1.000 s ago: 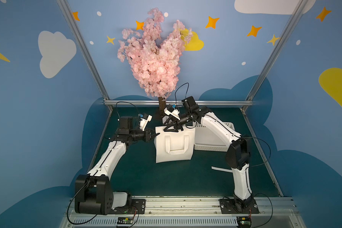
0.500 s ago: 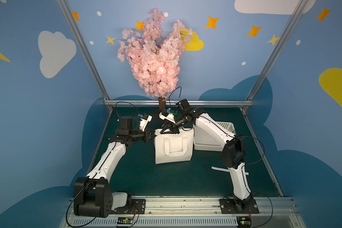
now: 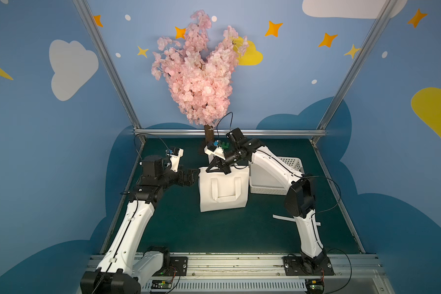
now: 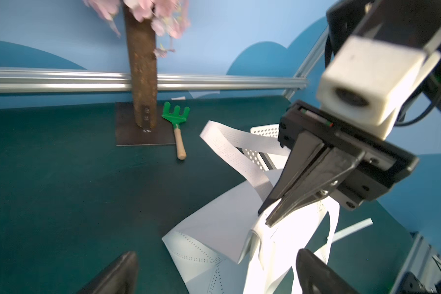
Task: Place the ice pack in the delivery bag
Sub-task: Seal the delivery bag at the center of the board.
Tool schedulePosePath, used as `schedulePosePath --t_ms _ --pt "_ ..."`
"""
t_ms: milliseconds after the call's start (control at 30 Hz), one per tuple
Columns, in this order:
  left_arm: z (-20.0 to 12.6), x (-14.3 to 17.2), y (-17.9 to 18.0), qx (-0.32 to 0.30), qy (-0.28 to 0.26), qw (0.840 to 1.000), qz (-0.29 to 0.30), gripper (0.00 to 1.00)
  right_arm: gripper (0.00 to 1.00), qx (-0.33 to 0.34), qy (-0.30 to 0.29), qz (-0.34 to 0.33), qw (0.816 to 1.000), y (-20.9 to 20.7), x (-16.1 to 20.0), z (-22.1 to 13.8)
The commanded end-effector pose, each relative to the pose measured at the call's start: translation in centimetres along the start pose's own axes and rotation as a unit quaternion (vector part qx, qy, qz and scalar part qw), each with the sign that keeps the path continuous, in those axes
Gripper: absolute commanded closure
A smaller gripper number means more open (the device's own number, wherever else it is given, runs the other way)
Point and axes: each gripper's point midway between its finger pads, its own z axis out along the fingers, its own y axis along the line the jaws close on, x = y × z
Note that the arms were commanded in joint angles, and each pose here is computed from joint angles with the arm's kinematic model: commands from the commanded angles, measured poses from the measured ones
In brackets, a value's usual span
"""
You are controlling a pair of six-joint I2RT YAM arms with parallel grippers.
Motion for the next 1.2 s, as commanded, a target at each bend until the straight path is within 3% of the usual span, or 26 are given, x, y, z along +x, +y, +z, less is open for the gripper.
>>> schedulePosePath --t_ms 0,133,333,567,700,833,933,967,1067,1167 --pt "-1.1 0.0 1.5 -0.054 -0.010 0.998 -0.024 0.00 1.00 0.010 0.031 0.024 0.999 -0.2 1.7 0.2" --pt "-0.5 0.4 -2.1 0.049 -0.006 0.999 -0.003 0.00 1.00 0.011 0.031 0.023 0.999 -0.2 1.7 0.2" --pt "2.0 2.2 -2.4 0.056 0.039 0.998 0.001 0.00 1.00 0.011 0.029 0.021 0.999 0.0 1.5 0.0" --pt "4.6 3.1 1.6 -0.039 0.077 0.996 -0.027 0.00 1.00 0.011 0.025 0.019 0.999 0.4 1.3 -0.2" --pt "5.2 4.3 5.0 -0.126 0.118 0.984 -0.045 0.00 1.00 0.014 0.020 0.015 1.000 0.8 0.9 -0.5" --pt "5.2 3.2 4.0 -0.101 0.112 0.987 -0.046 0.00 1.00 0.021 0.017 0.013 1.000 1.0 0.8 -0.8" --pt "4.7 2.0 1.9 -0.052 0.082 0.995 -0.037 0.00 0.92 0.028 0.004 0.018 0.999 0.9 0.2 -1.6" --pt "4.3 1.6 1.1 -0.036 0.072 0.996 -0.033 0.00 0.79 0.035 -0.002 0.022 0.999 0.9 -0.1 -2.1" --pt "2.8 0.4 -0.5 -0.008 0.048 0.999 -0.025 0.00 0.54 0.064 -0.027 0.025 0.997 0.6 -1.1 -4.0" --pt "1.1 -1.2 -1.6 0.000 0.020 1.000 -0.018 0.00 0.39 0.096 -0.065 0.016 0.993 0.9 -2.2 -6.7"
